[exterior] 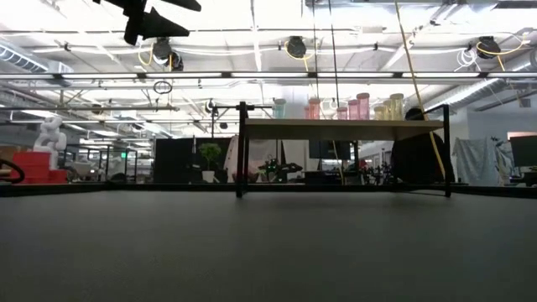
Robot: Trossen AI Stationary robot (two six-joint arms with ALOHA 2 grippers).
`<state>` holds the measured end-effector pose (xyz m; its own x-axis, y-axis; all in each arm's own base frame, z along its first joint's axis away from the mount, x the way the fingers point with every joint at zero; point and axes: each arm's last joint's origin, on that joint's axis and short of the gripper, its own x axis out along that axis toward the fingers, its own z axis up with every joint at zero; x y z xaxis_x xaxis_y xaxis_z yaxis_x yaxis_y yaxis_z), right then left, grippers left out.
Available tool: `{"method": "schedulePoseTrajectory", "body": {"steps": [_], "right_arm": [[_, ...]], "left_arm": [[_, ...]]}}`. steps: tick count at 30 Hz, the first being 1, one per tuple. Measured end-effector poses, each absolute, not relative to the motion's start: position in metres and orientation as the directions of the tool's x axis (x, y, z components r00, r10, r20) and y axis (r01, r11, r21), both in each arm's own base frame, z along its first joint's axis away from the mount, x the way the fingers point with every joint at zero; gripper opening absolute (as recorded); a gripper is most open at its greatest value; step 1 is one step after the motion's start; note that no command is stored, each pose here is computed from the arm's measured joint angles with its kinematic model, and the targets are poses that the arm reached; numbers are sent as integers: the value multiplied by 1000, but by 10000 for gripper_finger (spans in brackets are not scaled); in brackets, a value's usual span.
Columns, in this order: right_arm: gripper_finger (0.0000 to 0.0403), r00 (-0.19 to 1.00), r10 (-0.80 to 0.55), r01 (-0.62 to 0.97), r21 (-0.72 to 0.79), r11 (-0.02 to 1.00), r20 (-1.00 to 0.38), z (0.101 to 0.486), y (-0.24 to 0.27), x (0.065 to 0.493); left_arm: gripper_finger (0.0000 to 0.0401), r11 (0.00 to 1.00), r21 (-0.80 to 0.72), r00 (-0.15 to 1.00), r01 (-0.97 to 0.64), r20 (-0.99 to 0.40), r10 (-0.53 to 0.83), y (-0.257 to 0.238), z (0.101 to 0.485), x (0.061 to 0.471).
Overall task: Pick and place medicine bottles onto shelf by color
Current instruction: Put the orange pill bottle on the shelf aligned with the other orange pill bottles
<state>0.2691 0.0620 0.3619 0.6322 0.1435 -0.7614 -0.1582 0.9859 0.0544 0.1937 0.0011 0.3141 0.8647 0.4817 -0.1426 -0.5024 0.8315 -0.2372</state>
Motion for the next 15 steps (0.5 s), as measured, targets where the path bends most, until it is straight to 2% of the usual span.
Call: {"method": "schedulePoseTrajectory", "body": {"steps": [3, 7, 12, 15], "right_arm": [[217, 466, 231, -241, 129, 962, -854, 340, 98, 266], [217, 311, 238, -290, 147, 946, -920, 321, 140, 253], [217, 219, 277, -306, 203, 930, -936, 311, 183, 231], [217, 196, 278, -237, 230, 944, -940, 305, 194, 219]], "left_arm": [[303, 834, -260, 873, -487, -146, 465, -1, 314, 194], [303, 844, -249, 880, -474, -150, 450, -4, 313, 194], [303, 856, -199, 874, -478, -205, 440, -6, 307, 192], [303, 855, -183, 865, -485, -246, 438, -6, 303, 191]]}}
